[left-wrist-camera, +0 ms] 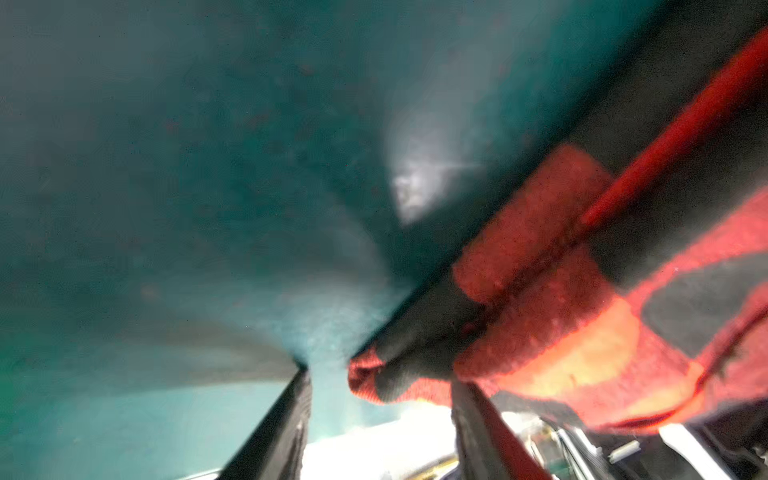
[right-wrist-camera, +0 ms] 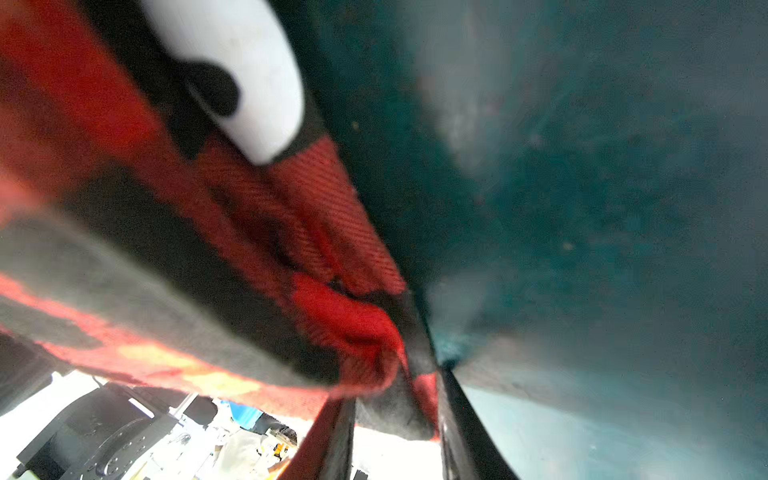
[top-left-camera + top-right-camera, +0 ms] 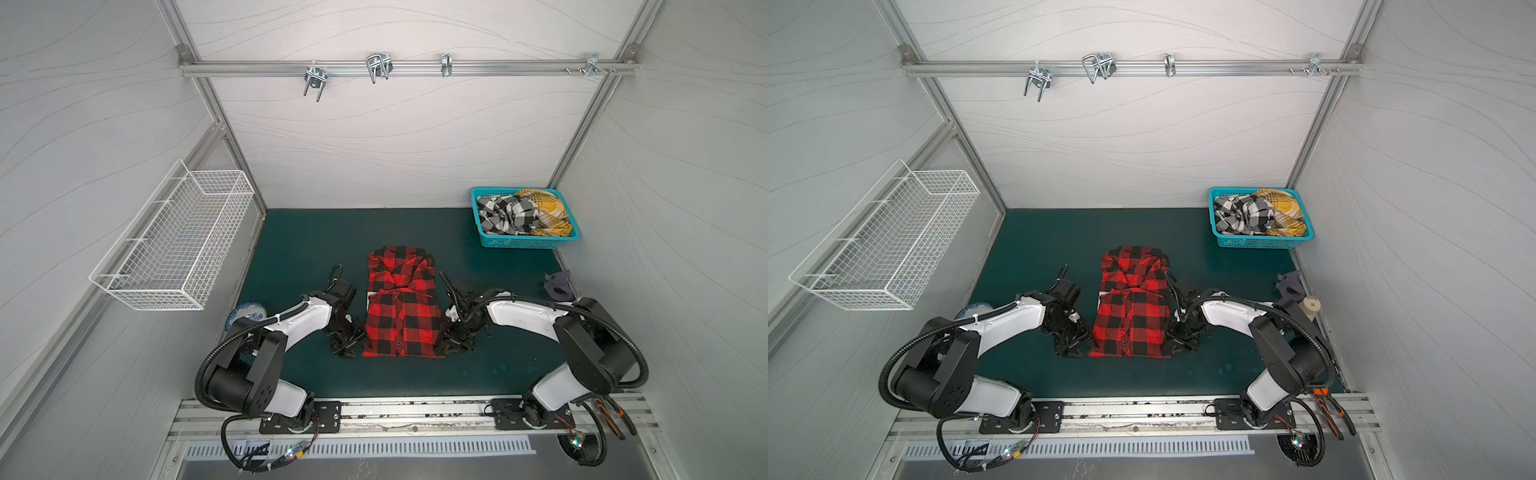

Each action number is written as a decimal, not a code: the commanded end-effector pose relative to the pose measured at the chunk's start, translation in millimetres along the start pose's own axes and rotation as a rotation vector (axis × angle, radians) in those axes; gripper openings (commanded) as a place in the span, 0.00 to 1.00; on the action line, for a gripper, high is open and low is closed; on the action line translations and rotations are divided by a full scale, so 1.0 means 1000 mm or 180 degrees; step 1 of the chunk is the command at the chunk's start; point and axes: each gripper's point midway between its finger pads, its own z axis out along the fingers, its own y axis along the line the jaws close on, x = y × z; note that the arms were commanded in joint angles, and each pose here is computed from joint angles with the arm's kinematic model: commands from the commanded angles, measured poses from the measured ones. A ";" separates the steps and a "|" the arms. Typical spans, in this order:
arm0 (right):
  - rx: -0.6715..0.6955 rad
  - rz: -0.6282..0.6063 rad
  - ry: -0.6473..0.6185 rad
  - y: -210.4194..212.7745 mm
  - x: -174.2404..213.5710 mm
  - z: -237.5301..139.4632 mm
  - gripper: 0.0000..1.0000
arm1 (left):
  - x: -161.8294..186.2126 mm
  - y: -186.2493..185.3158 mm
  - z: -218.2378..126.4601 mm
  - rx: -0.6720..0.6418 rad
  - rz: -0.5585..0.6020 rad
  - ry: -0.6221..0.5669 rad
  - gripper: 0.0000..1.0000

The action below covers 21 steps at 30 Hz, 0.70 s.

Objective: Fold and stack the long sleeve shirts
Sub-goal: 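Grasp the near corners of the folded shirt with both grippers and lift slightly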

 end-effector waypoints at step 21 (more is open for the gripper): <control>0.0164 0.0115 0.0023 -0.010 -0.001 0.012 0.29 | -0.039 -0.042 0.013 0.0170 0.0237 -0.0357 0.40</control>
